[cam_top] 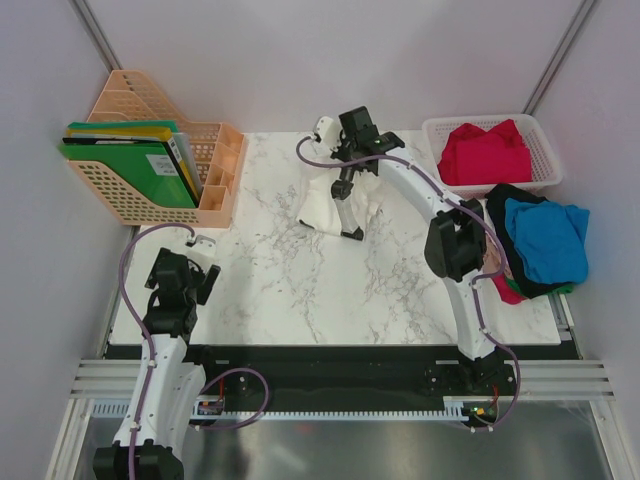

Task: Fold and stack the t-shirts
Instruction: Fold the long partially folded tshirt into a neat square

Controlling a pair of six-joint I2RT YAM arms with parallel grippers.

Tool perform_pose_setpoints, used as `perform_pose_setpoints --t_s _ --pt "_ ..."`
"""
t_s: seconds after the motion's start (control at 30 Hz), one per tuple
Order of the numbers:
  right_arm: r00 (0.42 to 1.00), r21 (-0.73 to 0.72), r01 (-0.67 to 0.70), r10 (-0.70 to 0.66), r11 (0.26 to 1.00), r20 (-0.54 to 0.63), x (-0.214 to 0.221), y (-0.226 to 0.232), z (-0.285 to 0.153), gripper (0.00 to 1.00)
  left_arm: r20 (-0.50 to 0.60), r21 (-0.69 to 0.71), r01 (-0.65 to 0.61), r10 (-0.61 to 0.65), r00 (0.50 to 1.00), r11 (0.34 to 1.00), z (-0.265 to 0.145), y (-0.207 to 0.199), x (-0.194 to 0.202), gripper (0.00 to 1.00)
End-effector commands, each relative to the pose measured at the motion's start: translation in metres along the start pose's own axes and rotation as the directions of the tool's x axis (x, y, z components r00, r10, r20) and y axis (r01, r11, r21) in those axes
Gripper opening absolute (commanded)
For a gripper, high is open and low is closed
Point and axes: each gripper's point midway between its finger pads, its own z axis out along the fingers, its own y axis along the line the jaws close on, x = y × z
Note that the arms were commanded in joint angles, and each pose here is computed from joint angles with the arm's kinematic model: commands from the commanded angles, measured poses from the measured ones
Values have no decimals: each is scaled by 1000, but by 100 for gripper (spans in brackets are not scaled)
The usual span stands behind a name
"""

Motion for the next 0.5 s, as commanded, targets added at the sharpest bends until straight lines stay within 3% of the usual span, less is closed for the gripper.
perform_pose_setpoints --t_s 0.0,0.1,0.13,0.17,0.2,0.3,0.4,0.47 --pt "998 101 -63 63 993 5 9 -30 3 0 37 -27 34 -32 999 999 1 6 -8 100" --pt "997 131 -76 80 988 -24 22 -29 16 0 33 -22 32 -31 999 999 1 4 -7 100" --pt "995 147 -70 79 987 -53 32 -25 23 5 32 -21 31 -31 999 999 1 4 -7 100" --pt "994 172 -70 82 983 -65 37 -27 27 16 30 -19 30 -30 999 999 2 4 -7 100" --pt "993 237 -72 93 969 -77 39 -36 28 47 26 -17 30 -29 999 999 2 3 -6 100" --pt "989 325 -85 120 942 -90 48 -45 34 82 29 -9 28 -28 999 1000 2 2 -7 100" --pt "989 358 -119 142 926 -37 45 -48 25 96 25 -6 30 -29 999 1000 2 2 -6 100" --pt "989 355 -135 146 925 -4 39 -48 12 98 25 -6 30 -29 999 1000 2 2 -6 100"
